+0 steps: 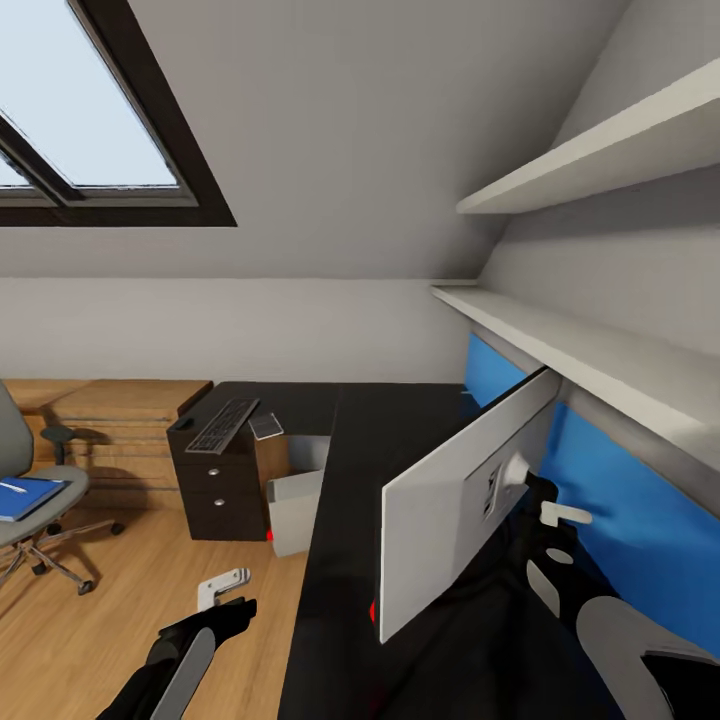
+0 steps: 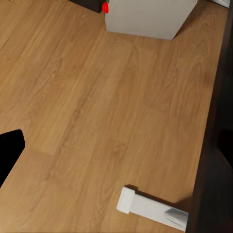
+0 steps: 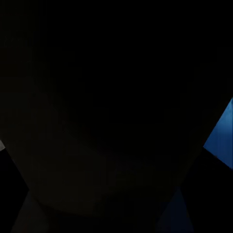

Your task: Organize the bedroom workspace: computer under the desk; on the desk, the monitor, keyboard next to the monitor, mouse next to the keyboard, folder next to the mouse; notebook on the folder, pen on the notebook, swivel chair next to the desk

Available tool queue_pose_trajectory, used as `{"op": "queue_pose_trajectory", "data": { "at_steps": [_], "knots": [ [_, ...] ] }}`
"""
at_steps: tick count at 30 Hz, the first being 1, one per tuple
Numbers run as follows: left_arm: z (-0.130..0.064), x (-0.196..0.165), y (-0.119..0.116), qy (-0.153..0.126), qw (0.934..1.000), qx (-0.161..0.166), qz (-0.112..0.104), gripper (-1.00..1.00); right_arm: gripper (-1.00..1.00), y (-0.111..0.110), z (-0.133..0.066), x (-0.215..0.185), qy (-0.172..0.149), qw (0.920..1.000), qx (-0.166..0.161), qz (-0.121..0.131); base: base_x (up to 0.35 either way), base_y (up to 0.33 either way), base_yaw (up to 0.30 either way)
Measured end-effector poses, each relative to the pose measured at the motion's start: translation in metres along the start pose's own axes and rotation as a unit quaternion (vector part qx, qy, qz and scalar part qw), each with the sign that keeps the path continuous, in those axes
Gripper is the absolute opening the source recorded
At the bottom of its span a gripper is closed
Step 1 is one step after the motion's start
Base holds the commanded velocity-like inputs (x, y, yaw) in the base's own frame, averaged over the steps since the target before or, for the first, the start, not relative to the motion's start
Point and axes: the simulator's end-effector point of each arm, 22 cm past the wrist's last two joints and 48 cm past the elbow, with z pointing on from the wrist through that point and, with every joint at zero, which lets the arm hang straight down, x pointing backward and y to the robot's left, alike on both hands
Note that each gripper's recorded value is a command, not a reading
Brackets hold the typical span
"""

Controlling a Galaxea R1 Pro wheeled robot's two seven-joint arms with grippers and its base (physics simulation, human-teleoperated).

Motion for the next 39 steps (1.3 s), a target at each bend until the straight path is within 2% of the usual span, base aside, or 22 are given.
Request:
{"op": "queue_pose_trajectory", "data": {
  "at_steps": [10,34,39],
  "knots": [
    [0.0003,0.0003,-0.0001,0.0,1.0,0.0,0.001,1.0,-1.0,-0.0011,0.0003,-0.001,-0.001,1.0,0.003,0.0,0.281,0.0,0.0],
    [0.0006,0.0012,-0.0007,0.001,1.0,-0.001,0.002,1.0,-1.0,-0.0016,0.0006,-0.0006,-0.001,1.0,0.004,0.001,0.057,-0.006,0.0],
    [0.0006,0.0013,-0.0009,0.001,1.0,-0.001,0.002,1.0,-1.0,0.0049,0.0005,-0.0008,-0.001,0.9999,-0.011,0.0,0.001,-0.132,0.0]
  ]
}}
